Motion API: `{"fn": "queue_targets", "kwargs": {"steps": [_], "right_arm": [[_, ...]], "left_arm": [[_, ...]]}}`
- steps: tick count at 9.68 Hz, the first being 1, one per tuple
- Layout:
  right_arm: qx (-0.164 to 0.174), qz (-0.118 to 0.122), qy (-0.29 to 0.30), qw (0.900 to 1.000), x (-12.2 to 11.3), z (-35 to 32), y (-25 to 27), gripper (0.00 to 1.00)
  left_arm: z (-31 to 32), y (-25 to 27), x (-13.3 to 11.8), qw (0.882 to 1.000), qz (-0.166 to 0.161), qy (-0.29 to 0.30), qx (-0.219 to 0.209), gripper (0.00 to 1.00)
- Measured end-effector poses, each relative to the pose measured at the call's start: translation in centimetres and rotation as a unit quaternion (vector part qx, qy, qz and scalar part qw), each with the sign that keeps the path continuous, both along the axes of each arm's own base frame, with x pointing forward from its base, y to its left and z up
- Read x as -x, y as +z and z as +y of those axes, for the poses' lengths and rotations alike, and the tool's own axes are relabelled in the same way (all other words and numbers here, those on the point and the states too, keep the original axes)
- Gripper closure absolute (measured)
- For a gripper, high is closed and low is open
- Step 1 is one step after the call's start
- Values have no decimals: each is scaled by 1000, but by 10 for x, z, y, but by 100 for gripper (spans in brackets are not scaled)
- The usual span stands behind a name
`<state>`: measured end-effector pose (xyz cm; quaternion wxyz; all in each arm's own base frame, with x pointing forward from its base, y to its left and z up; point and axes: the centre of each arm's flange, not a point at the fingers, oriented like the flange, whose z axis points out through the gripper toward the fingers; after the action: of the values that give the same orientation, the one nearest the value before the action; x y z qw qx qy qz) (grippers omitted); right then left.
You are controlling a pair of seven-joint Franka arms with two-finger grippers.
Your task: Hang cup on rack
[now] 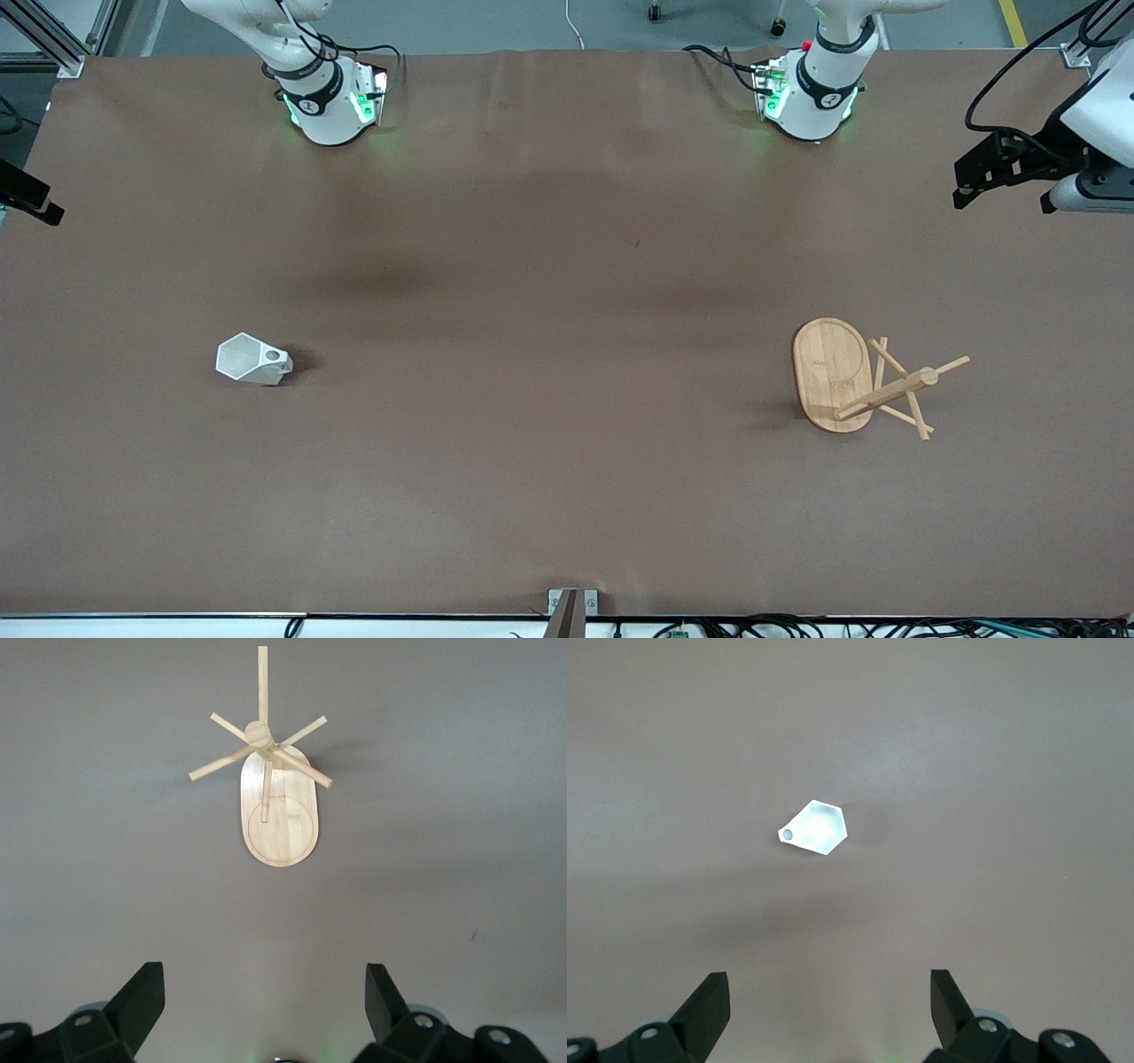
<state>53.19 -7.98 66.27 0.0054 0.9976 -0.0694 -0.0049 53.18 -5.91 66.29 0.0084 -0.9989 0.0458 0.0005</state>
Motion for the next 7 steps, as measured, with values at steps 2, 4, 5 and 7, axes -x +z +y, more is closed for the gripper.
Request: {"fn": "queue_targets", "kwargs": {"steps": [2, 4, 5, 7], "right_arm": [[0, 3, -1, 1000, -1, -1, -3, 0], [-2, 20, 0, 1000, -9, -2, -24, 0], [-2, 24, 0, 1000, -17, -2, -45, 0], [0, 14, 2, 1000, -34, -3, -99, 0]], "left_arm": [[0, 1, 0, 1000, -1, 0, 0, 0], [0, 2, 0, 1000, -3, 0, 0, 0], [0, 3, 0, 1000, -3, 0, 0, 0], [0, 3, 0, 1000, -3, 0, 0, 0]]}}
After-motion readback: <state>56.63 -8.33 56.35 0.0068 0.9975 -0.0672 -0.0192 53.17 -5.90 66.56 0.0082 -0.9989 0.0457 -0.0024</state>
